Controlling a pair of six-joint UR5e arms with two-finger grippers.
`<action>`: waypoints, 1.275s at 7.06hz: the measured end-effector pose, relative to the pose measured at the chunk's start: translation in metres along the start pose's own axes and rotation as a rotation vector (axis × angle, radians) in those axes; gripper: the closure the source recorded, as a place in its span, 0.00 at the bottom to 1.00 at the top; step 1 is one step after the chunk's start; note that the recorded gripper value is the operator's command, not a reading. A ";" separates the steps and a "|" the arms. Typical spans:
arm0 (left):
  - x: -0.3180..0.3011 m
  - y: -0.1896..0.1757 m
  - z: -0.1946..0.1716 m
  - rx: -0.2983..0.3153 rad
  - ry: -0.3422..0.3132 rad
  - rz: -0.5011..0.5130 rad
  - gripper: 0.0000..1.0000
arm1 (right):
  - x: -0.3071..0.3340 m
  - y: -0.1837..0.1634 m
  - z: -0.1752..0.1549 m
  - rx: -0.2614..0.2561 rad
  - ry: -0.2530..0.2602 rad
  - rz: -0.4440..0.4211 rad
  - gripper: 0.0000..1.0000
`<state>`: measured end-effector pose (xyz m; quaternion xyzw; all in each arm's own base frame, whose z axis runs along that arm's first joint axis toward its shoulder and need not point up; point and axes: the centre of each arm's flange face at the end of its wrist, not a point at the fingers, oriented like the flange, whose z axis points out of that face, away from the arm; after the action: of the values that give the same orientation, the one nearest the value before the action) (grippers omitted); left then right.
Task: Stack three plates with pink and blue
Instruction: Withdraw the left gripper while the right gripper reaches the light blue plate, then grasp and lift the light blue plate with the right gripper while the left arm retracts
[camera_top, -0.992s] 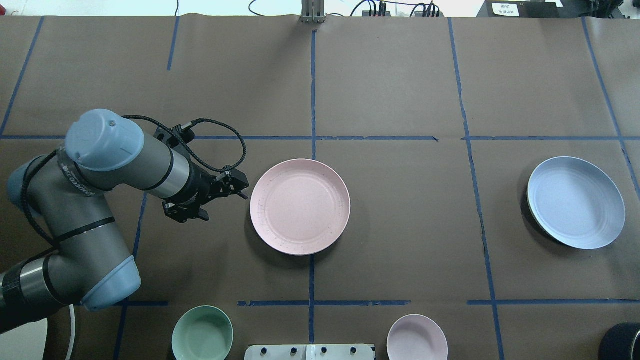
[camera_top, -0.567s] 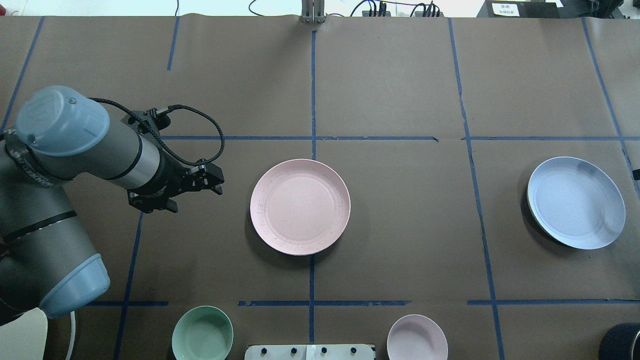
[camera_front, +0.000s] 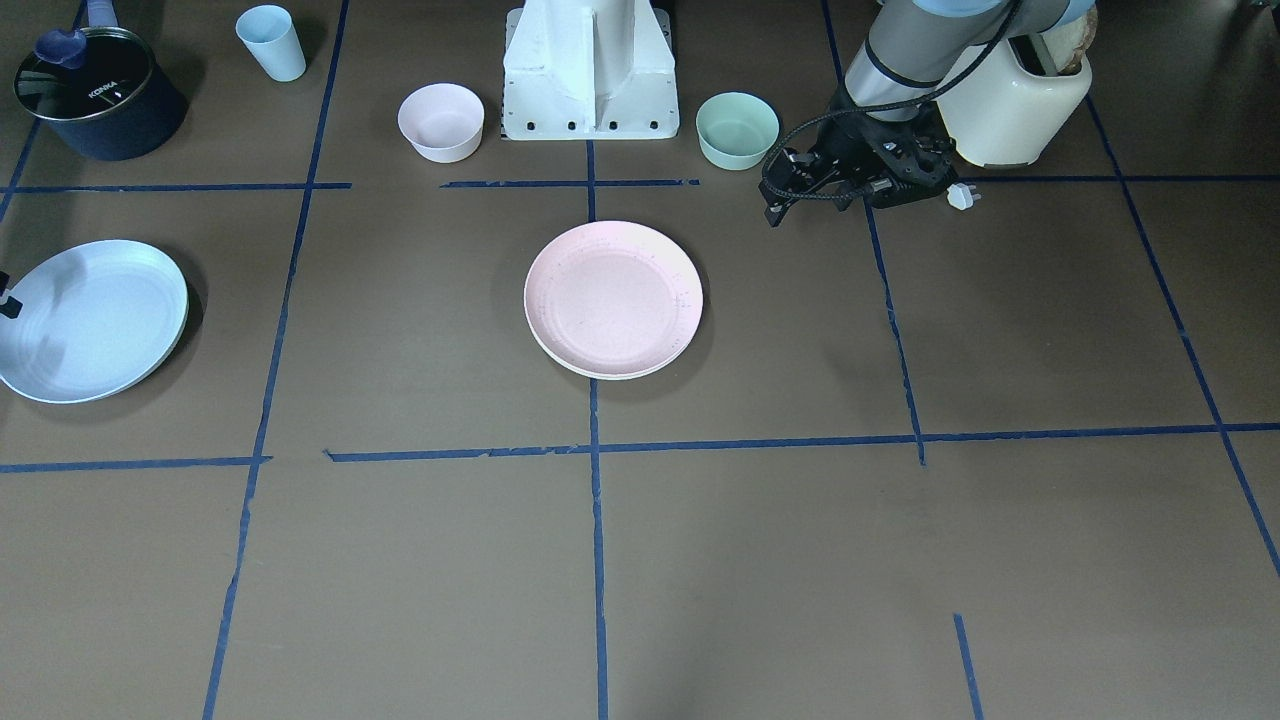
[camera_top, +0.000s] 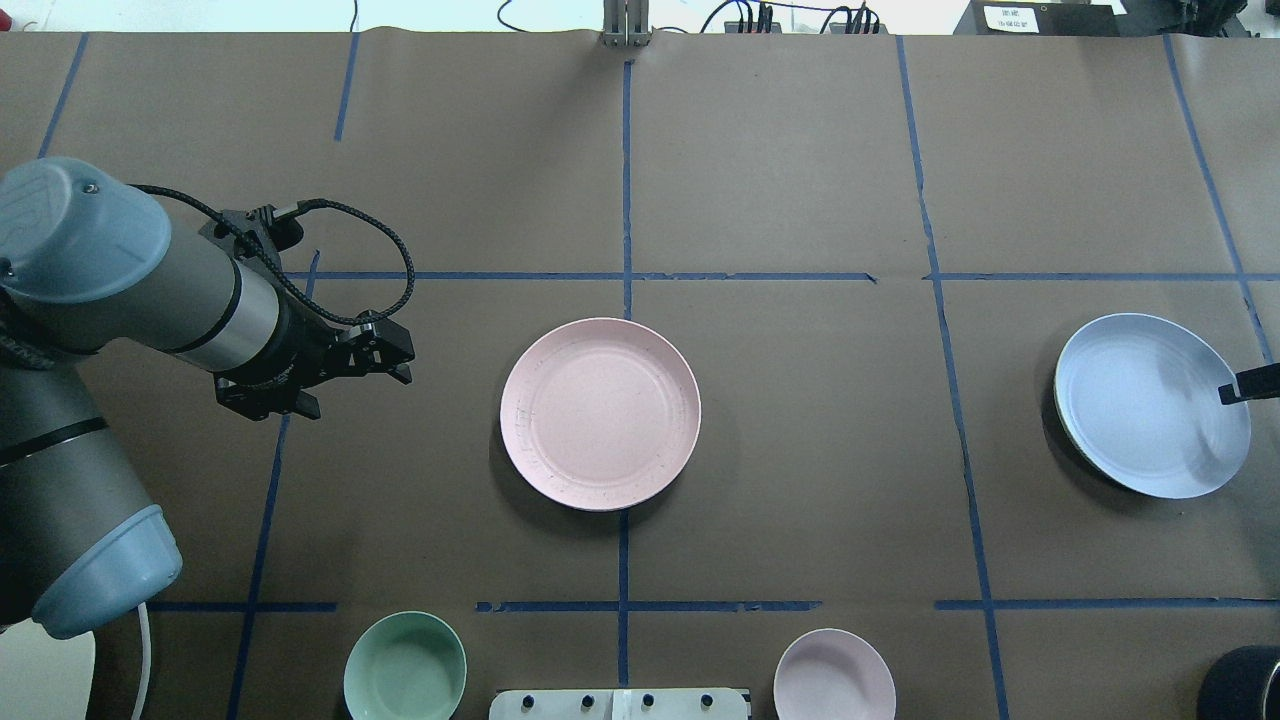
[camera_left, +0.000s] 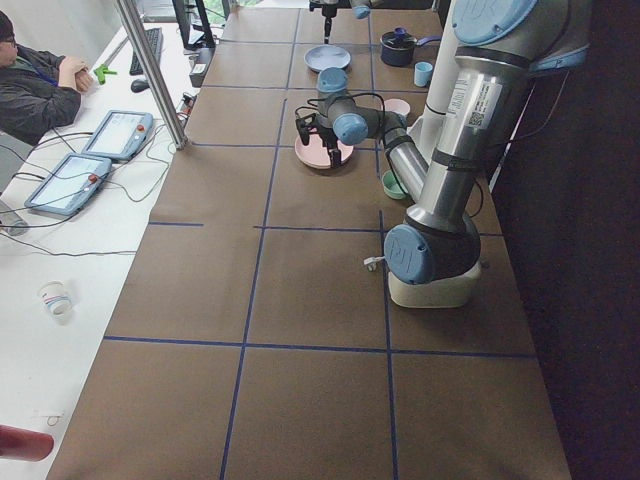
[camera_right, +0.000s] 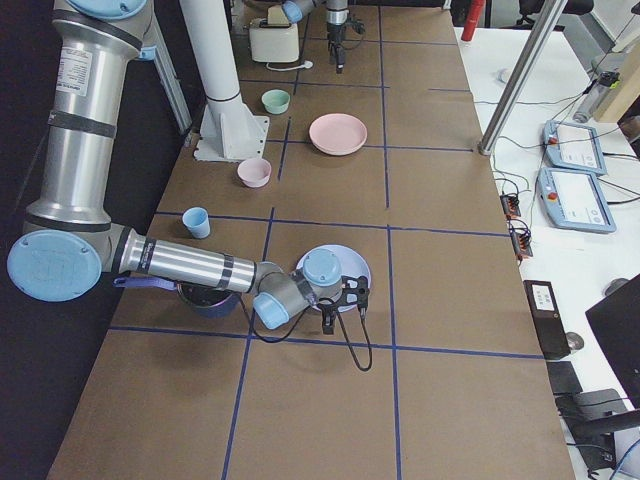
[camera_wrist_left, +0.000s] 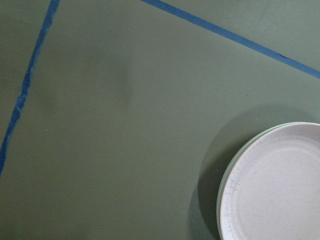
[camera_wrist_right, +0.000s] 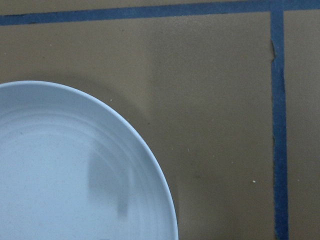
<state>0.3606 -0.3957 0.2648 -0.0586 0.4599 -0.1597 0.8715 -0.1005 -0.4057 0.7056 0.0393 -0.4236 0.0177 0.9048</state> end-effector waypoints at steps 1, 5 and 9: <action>-0.001 -0.002 -0.002 0.004 0.001 -0.003 0.00 | 0.002 0.002 0.005 -0.011 0.004 0.002 0.39; -0.003 -0.006 -0.006 0.012 0.004 -0.009 0.00 | 0.006 0.008 0.021 -0.049 0.014 0.004 1.00; -0.014 -0.010 -0.012 0.023 0.002 -0.019 0.00 | -0.014 -0.002 0.005 -0.017 -0.025 -0.025 1.00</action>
<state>0.3412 -0.4000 0.2710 -0.0530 0.4583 -0.1734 0.8701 -0.1129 -0.4083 0.6974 0.0370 -0.4344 0.0022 0.9000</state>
